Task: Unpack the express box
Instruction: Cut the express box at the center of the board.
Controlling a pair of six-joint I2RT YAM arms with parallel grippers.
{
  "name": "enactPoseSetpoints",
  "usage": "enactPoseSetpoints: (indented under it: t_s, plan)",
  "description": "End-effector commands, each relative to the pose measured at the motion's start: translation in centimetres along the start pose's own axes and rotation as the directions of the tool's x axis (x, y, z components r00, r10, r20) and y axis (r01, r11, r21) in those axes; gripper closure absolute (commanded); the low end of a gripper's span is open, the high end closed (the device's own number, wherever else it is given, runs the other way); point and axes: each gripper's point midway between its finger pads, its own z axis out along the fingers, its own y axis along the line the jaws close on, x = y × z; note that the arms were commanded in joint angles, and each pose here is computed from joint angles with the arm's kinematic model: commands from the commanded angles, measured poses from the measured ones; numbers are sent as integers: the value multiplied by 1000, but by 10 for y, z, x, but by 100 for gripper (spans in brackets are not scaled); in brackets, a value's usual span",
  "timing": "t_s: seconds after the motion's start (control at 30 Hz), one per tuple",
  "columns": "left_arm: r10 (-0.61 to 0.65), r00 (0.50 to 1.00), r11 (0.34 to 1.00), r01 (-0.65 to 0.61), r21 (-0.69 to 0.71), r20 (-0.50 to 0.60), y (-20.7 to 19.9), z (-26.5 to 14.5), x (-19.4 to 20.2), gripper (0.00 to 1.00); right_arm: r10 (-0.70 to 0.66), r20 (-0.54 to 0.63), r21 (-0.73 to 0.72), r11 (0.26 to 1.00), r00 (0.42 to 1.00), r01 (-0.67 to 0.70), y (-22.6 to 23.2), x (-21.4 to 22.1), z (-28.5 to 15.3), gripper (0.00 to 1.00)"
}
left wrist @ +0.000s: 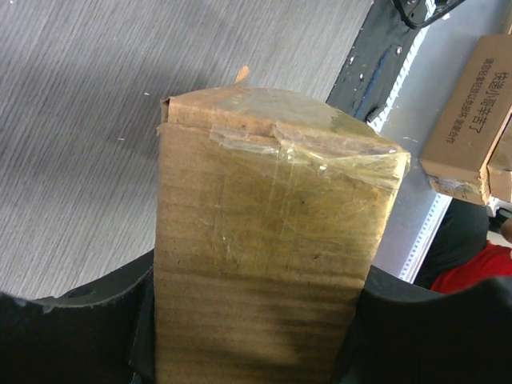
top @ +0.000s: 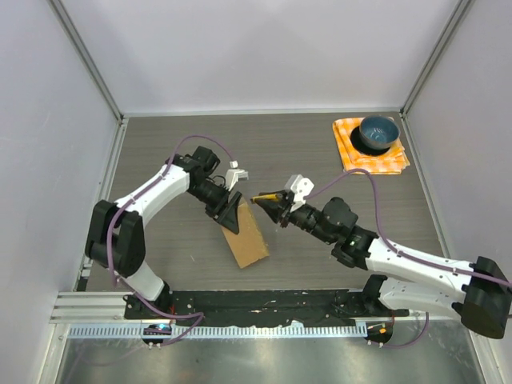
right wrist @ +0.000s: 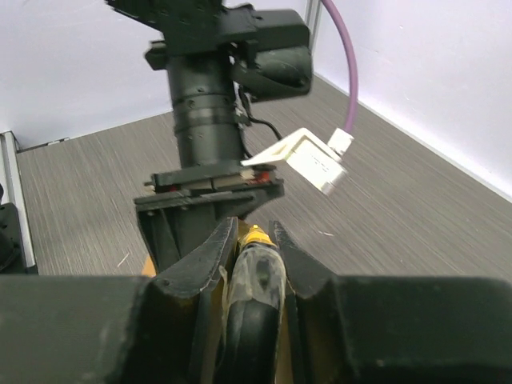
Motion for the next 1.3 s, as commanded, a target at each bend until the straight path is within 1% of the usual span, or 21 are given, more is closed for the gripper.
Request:
enactPoseSetpoints:
  t_s: [0.0,0.23,0.43,0.5,0.67,0.93,1.27]
  plan:
    - [-43,999,998,42,38,16,4,6,-5,97,-68,162,82,995,984,56,3,-31,11,99]
    - [-79,997,996,79,35,0,15,16,4,99,-59,168,107,993,984,41,9,-11,16,99]
    - [-61,998,998,60,-13,-35,29,20,19,99,-54,158,151,988,986,30,3,13,14,99]
    - [-60,997,998,59,-18,-46,33,22,23,99,-50,138,153,988,989,29,3,24,16,99]
    - [-66,997,997,64,-31,-47,38,24,24,99,-28,150,144,989,988,6,6,29,14,99]
    - [-63,997,997,61,-53,-41,42,25,23,100,1,171,120,993,985,-22,10,21,12,99]
    - [-61,997,997,58,-60,-42,43,24,24,100,24,135,110,993,991,-39,15,40,16,99]
